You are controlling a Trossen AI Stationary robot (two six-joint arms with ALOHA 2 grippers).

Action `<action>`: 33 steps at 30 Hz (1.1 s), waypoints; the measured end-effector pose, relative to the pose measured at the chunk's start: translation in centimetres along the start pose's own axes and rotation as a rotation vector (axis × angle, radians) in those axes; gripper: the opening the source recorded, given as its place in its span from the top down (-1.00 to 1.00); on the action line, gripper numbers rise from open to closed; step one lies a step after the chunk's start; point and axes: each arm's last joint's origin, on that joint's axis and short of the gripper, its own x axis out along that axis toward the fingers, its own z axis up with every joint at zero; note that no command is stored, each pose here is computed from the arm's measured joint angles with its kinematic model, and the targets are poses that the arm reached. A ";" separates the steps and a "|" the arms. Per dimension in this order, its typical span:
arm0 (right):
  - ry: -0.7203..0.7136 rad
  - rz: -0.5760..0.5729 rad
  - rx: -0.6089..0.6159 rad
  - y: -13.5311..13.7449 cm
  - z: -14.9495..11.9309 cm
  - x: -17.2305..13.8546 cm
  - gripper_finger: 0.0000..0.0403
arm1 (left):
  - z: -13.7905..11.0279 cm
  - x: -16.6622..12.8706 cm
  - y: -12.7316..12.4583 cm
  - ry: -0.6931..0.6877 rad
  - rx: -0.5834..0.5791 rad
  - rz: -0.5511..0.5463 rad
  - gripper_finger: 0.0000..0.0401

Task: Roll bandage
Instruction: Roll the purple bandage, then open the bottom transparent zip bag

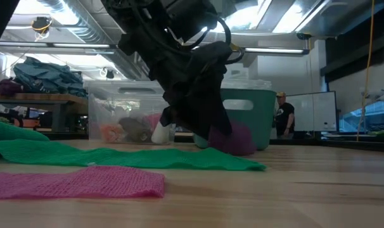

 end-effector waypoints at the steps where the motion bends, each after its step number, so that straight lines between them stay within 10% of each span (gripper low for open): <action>1: 0.000 0.000 0.000 0.0 0.0 0.0 0.21 | 0.0 0.0 0.1 -0.001 -0.001 0.001 0.20; 33: 0.174 -0.091 -0.086 0.0 -1.1 0.7 0.21 | 1.7 -6.3 -0.7 -0.061 0.097 0.078 0.20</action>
